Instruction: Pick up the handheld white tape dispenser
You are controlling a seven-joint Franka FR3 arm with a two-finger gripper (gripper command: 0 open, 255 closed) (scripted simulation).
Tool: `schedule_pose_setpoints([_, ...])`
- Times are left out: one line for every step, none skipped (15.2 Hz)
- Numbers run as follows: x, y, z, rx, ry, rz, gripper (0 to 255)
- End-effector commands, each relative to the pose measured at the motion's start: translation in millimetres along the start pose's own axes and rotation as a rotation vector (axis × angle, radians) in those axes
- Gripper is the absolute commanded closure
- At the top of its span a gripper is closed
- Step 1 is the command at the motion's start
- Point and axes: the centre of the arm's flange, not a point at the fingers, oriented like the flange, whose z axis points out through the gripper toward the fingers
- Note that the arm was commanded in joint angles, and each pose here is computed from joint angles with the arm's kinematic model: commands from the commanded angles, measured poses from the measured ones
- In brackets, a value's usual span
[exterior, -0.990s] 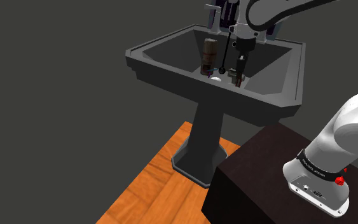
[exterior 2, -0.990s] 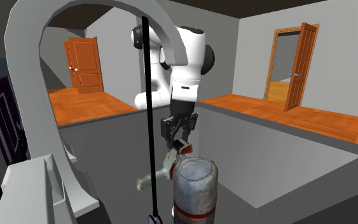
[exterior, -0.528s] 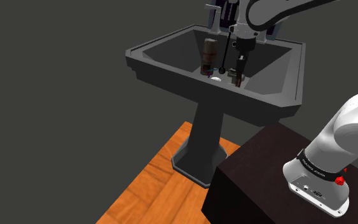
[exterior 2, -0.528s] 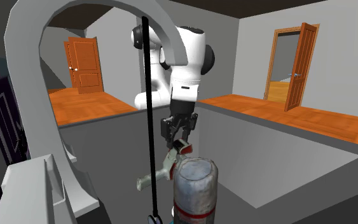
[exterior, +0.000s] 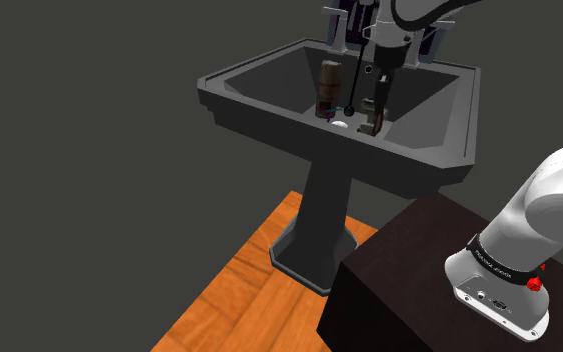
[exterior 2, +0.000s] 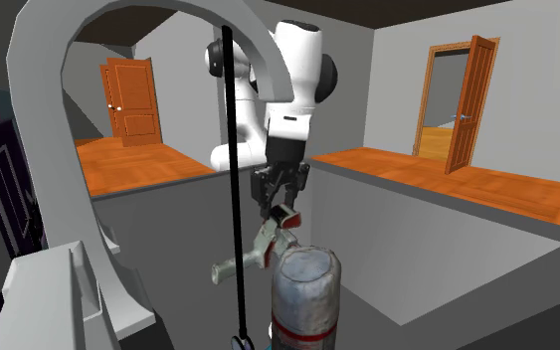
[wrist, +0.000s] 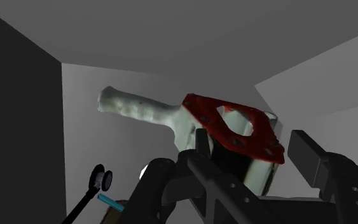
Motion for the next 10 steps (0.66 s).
schedule_pose_setpoints([-2, 0, -10, 0.0, 0.0, 0.0, 255])
schedule_pose_setpoints([-2, 0, -16, 0.0, 0.0, 0.0, 255])
schedule_pose_setpoints([-3, 1, -21, 0.0, 0.0, 0.0, 255])
schedule_pose_setpoints([-4, 1, -26, 0.0, 0.0, 0.0, 255])
schedule_pose_setpoints([-4, 1, -31, 0.0, 0.0, 0.0, 255])
schedule_pose_setpoints([-5, 1, -37, 0.0, 0.0, 0.0, 255])
schedule_pose_setpoints([-5, 2, -42, 0.0, 0.0, 0.0, 255])
schedule_pose_setpoints([-6, 2, -47, 0.0, 0.0, 0.0, 255])
schedule_pose_setpoints([-6, 2, -48, 0.0, 0.0, 0.0, 255])
schedule_pose_setpoints([-6, 2, -48, 0.0, 0.0, 0.0, 255])
